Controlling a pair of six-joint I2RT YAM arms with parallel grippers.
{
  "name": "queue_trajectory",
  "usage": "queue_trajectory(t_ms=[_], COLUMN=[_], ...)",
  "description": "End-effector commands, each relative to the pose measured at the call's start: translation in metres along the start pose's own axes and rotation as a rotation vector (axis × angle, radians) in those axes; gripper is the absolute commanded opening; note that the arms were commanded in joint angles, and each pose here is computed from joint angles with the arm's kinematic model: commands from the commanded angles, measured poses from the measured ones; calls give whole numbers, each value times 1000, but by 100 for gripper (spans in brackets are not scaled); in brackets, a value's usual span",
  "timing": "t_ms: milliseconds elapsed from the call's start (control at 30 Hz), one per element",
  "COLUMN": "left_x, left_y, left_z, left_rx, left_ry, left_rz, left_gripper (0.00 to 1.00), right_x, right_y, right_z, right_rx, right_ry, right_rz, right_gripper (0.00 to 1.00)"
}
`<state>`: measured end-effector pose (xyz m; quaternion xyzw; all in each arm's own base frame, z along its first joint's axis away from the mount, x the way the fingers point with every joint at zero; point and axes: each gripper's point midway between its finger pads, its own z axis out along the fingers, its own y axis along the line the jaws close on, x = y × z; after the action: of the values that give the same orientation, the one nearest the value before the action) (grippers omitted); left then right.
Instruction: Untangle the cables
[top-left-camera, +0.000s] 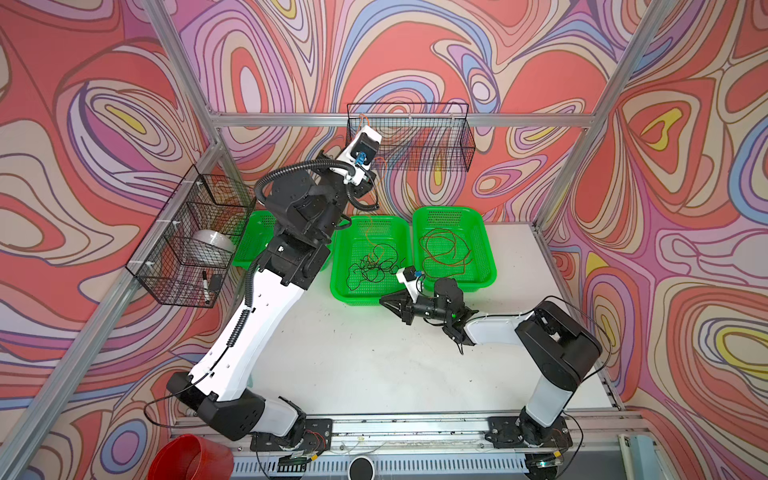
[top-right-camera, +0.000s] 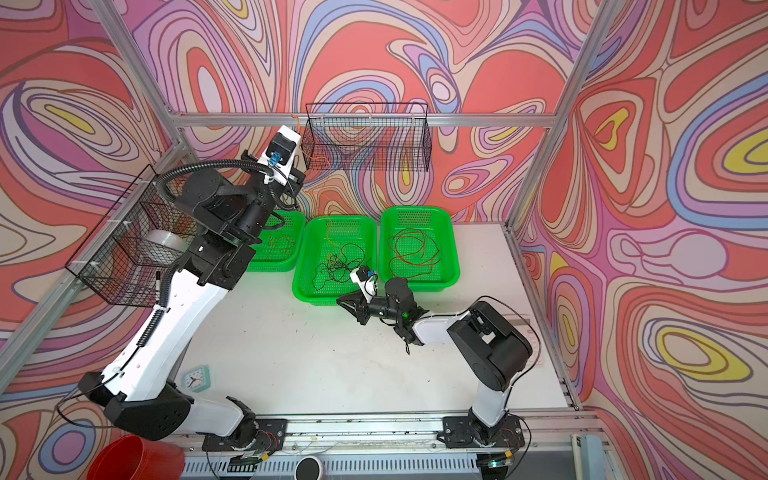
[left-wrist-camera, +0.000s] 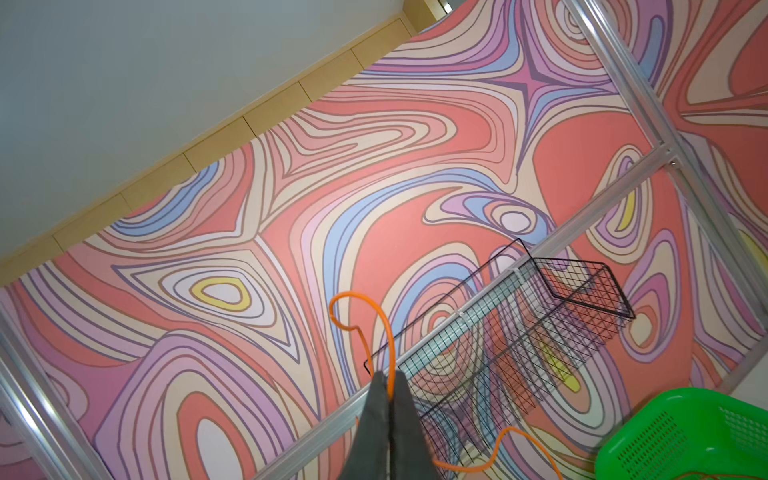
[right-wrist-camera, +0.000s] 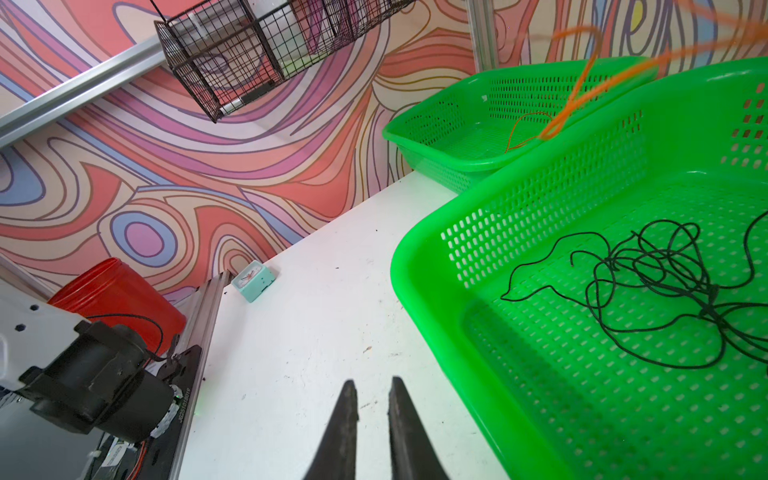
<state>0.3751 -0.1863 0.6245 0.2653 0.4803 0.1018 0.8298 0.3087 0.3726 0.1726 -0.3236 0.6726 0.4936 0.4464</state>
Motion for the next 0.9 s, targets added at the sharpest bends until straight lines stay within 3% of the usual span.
queue_trajectory(t_ms=[0, 400, 700, 867], left_x=[-1, 78, 153, 197], left_y=[38, 99, 125, 134], left_z=[10, 50, 68, 68], left_rx=[-97, -259, -344, -289], left_ry=[-18, 64, 189, 204], left_rz=[31, 112, 289, 423], left_gripper=[0, 0, 0, 0], right_x=[-4, -3, -2, -4], right_y=[3, 11, 18, 20], right_z=[4, -27, -44, -49], right_rx=[-21, 77, 120, 134], right_ry=[-7, 51, 116, 128], right_rz=[5, -2, 2, 4], right_gripper=[17, 20, 19, 16])
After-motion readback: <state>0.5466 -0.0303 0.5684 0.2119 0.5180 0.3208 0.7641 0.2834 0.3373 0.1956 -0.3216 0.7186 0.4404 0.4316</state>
